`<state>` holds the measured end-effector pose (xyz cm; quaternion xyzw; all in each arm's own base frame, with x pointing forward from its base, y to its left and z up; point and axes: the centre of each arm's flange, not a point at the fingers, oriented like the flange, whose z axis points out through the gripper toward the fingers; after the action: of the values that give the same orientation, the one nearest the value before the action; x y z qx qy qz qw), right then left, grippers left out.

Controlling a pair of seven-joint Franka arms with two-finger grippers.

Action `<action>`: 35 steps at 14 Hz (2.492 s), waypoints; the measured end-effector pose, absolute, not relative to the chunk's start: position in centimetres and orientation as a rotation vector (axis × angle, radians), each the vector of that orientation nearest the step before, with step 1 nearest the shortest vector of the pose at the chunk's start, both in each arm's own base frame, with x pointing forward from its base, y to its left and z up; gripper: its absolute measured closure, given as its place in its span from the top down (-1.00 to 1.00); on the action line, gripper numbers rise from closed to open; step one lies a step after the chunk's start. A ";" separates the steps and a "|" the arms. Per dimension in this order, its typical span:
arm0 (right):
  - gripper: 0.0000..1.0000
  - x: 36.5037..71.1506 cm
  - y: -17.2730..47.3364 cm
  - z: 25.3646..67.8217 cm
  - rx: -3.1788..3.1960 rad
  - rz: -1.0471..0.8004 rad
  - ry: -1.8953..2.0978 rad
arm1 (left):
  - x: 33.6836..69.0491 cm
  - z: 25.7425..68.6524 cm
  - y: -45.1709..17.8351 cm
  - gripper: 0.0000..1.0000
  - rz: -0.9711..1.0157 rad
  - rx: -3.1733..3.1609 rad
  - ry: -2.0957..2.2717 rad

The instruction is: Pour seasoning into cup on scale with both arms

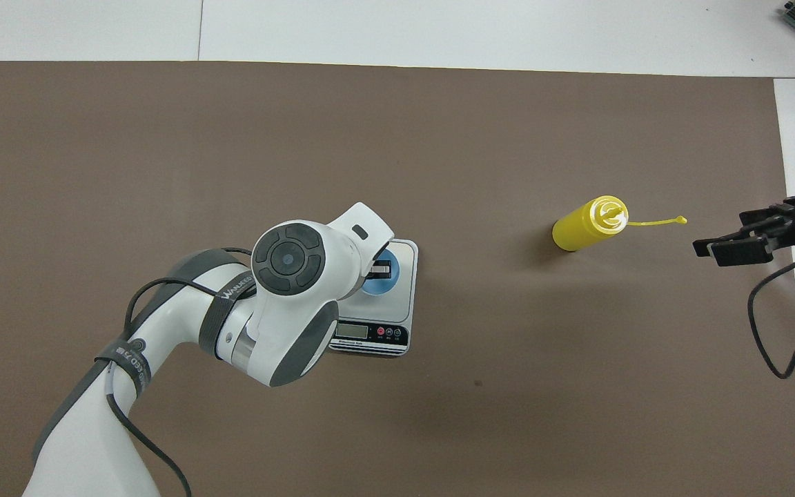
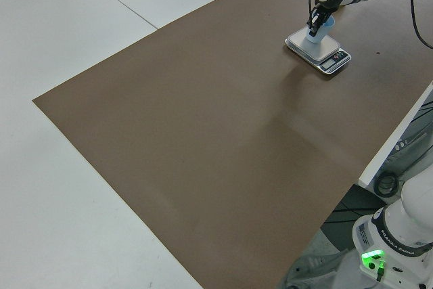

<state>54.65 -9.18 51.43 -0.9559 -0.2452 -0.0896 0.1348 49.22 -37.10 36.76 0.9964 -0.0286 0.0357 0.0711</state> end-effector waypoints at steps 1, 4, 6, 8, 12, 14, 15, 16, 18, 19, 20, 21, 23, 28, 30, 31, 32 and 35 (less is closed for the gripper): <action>1.00 54.3 -10.3 50.3 -2.725 -0.294 -0.759 | 49.2 36.8 -37.1 -0.93 0.107 2.996 -0.085; 1.00 54.1 -12.5 46.9 -2.596 -0.373 -0.910 | 49.3 36.8 -37.0 -0.93 0.109 2.997 -0.082; 1.00 54.4 -13.5 44.8 -2.522 -0.415 -1.012 | 49.5 36.8 -36.7 -0.93 0.111 2.998 -0.074; 1.00 54.8 -13.9 43.2 -2.474 -0.459 -1.073 | 49.7 36.8 -36.5 -0.78 0.112 2.999 -0.069; 1.00 55.1 -13.7 41.0 -2.399 -0.502 -1.098 | 50.3 37.5 -36.2 0.18 0.131 2.995 -0.057; 1.00 55.1 -13.6 40.1 -2.370 -0.516 -1.106 | 51.8 40.0 -35.2 0.65 0.174 3.016 -0.060; 1.00 55.1 -13.7 39.4 -2.344 -0.537 -1.124 | 52.9 42.1 -34.3 0.86 0.200 3.031 -0.056; 1.00 55.0 -13.7 38.6 -2.321 -0.558 -1.131 | 53.7 44.2 -33.2 1.00 0.220 3.040 -0.049; 1.00 54.6 -13.6 36.7 -2.295 -0.576 -1.111 | 54.6 48.0 -30.3 1.00 0.231 3.054 -0.074; 1.00 54.2 -13.4 35.9 -2.285 -0.577 -1.110 | 54.9 49.5 -28.5 1.00 0.230 3.062 -0.109; 1.00 54.0 -13.3 35.3 -2.270 -0.593 -1.115 | 55.3 50.7 -26.4 1.00 0.228 3.069 -0.144; 1.00 53.9 -13.2 34.6 -2.248 -0.624 -1.118 | 55.6 51.8 -24.0 1.00 0.222 3.077 -0.178; 1.00 53.7 -12.7 32.5 -2.182 -0.696 -1.109 | 56.1 53.6 -19.2 1.00 0.204 3.091 -0.229; 1.00 54.1 -11.4 26.1 -2.046 -0.841 -1.094 | 56.9 55.3 -8.4 1.00 0.157 3.116 -0.293; 1.00 54.7 -9.6 26.3 -2.028 -0.858 -1.089 | 57.1 55.3 -5.3 1.00 0.142 3.122 -0.299; 1.00 55.1 -8.4 26.4 -2.023 -0.867 -1.089 | 57.2 55.3 -4.3 1.00 0.140 3.123 -0.306; 1.00 55.4 -7.2 26.4 -2.017 -0.872 -1.091 | 57.2 55.3 -3.4 1.00 0.136 3.124 -0.309; 1.00 55.8 -5.6 26.4 -2.022 -0.874 -1.107 | 57.2 55.4 -1.0 1.00 0.132 3.125 -0.340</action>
<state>55.82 -5.61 26.44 -0.7736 -0.4238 -0.3343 0.3318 57.19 -0.98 55.43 0.9932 -0.1081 0.0421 -0.0024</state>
